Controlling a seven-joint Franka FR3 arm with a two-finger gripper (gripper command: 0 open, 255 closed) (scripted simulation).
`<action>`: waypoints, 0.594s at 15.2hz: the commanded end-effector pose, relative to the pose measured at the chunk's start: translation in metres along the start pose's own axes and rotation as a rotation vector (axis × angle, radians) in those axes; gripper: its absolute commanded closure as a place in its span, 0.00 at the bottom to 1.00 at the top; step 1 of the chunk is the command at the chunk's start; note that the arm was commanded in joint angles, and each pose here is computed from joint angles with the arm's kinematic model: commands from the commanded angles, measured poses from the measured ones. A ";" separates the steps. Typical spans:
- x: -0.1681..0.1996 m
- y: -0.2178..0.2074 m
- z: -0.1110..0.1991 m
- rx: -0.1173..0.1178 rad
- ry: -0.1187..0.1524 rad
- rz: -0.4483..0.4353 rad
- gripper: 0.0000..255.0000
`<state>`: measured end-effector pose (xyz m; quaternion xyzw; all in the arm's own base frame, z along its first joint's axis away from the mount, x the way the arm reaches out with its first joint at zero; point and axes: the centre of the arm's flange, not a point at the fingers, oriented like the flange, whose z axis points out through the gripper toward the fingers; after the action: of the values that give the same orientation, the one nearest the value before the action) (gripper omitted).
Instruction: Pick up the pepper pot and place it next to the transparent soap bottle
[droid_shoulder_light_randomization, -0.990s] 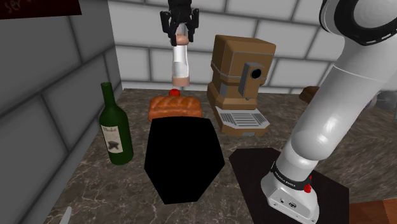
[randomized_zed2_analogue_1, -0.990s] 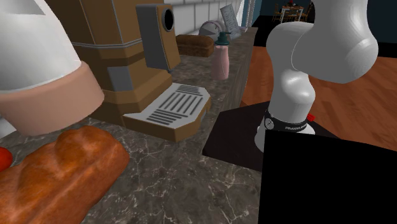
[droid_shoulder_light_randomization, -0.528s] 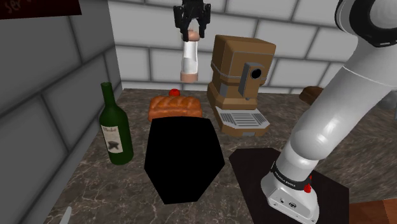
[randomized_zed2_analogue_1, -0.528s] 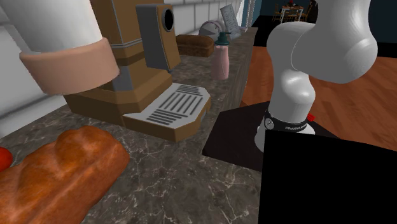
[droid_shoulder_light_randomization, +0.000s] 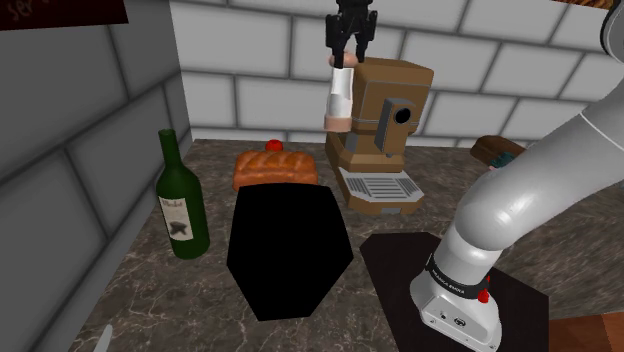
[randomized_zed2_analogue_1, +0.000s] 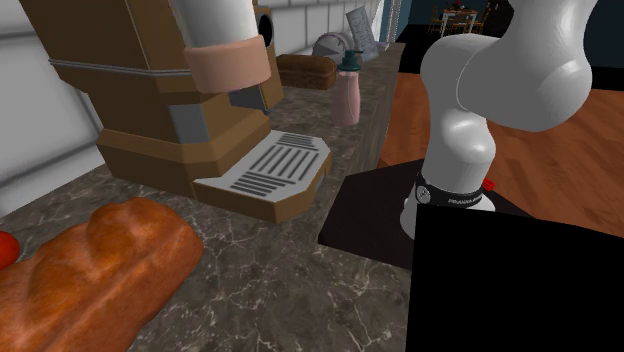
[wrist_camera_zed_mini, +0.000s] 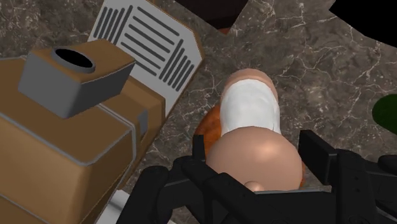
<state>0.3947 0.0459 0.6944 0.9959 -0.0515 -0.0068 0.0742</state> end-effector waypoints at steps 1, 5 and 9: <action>-0.014 0.022 0.005 0.001 -0.001 -0.001 1.00; -0.045 0.064 0.011 0.001 -0.001 -0.001 1.00; -0.076 0.107 0.018 0.001 -0.001 -0.001 1.00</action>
<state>0.3165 -0.0442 0.6960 0.9959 -0.0517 -0.0072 0.0740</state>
